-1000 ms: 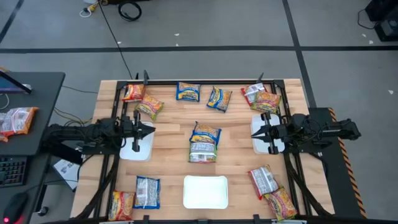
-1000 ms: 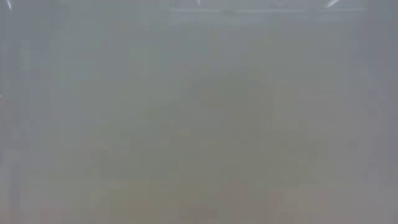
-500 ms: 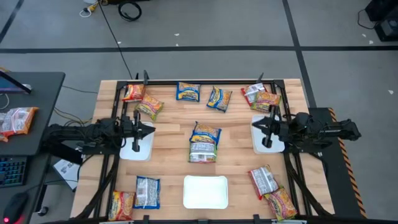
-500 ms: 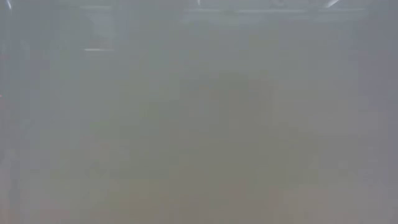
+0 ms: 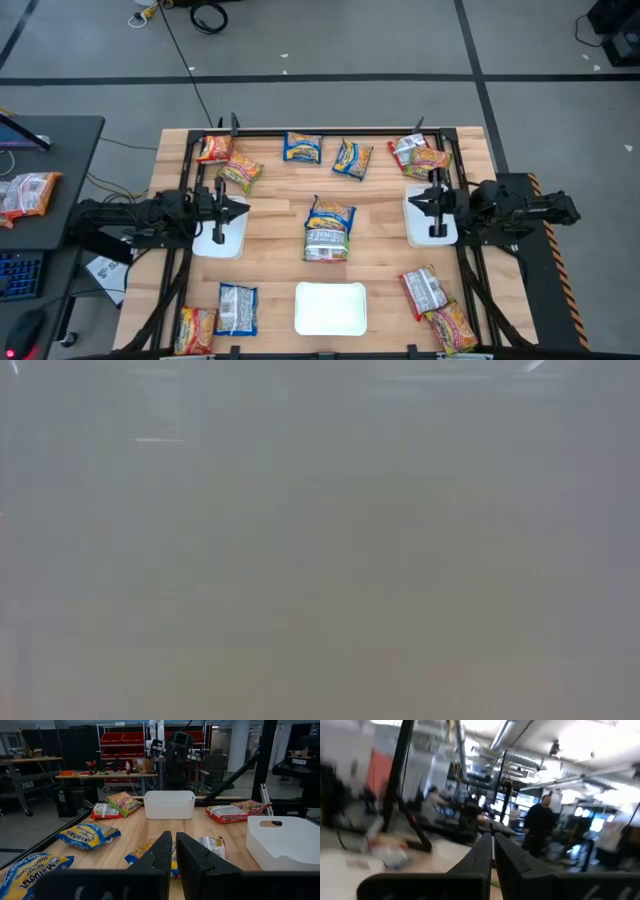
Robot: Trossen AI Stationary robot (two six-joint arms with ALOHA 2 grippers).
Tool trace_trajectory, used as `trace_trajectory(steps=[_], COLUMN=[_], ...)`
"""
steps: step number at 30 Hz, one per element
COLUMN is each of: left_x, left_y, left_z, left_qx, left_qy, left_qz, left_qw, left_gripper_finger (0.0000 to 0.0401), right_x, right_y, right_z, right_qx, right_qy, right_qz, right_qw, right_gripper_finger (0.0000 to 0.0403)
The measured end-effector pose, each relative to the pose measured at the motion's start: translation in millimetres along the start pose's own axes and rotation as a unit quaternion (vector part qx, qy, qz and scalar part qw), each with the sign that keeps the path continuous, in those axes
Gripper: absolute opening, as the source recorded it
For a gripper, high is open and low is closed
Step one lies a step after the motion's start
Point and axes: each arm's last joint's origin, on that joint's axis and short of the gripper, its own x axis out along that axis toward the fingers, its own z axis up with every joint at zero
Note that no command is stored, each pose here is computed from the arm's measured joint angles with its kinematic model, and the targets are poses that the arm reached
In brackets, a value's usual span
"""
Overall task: Sort Maruchan noodles
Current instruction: Put the bottom right red noodle pack into the bottom white bin
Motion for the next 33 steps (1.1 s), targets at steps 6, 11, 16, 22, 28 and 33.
trace_trajectory(steps=[6,11,16,22,28,33], left_x=[0.0,0.0,0.0,0.0,0.0,0.0], left_y=[0.0,0.0,0.0,0.0,0.0,0.0], left_z=[0.1,0.1,0.0,0.1,0.0,0.1], left_qx=[0.000,0.000,0.000,0.000,0.000,0.000], left_qy=[0.000,0.000,0.000,0.000,0.000,0.000], left_qz=[0.000,0.000,0.000,0.000,0.000,0.000], left_qw=[1.000,1.000,1.000,1.000,1.000,1.000], left_gripper_finger=[0.0032,0.0032,0.0032,0.0032,0.0032,0.0032], right_x=[-0.1,0.4,7.4,29.0,56.3,73.6], right_y=[1.5,3.4,8.3,25.5,53.3,83.3], right_z=[2.3,5.1,2.4,15.2,24.4,29.2], right_qx=[0.157,0.203,0.265,0.271,0.253,0.243], right_qy=[-0.011,-0.019,0.052,0.123,0.191,0.239], right_qz=[0.034,0.074,0.077,0.120,0.177,0.217], right_qw=[0.987,0.976,0.960,0.947,0.932,0.915], right_gripper_finger=[0.0027,0.0025,0.0013,0.0007,0.0006,0.0006])
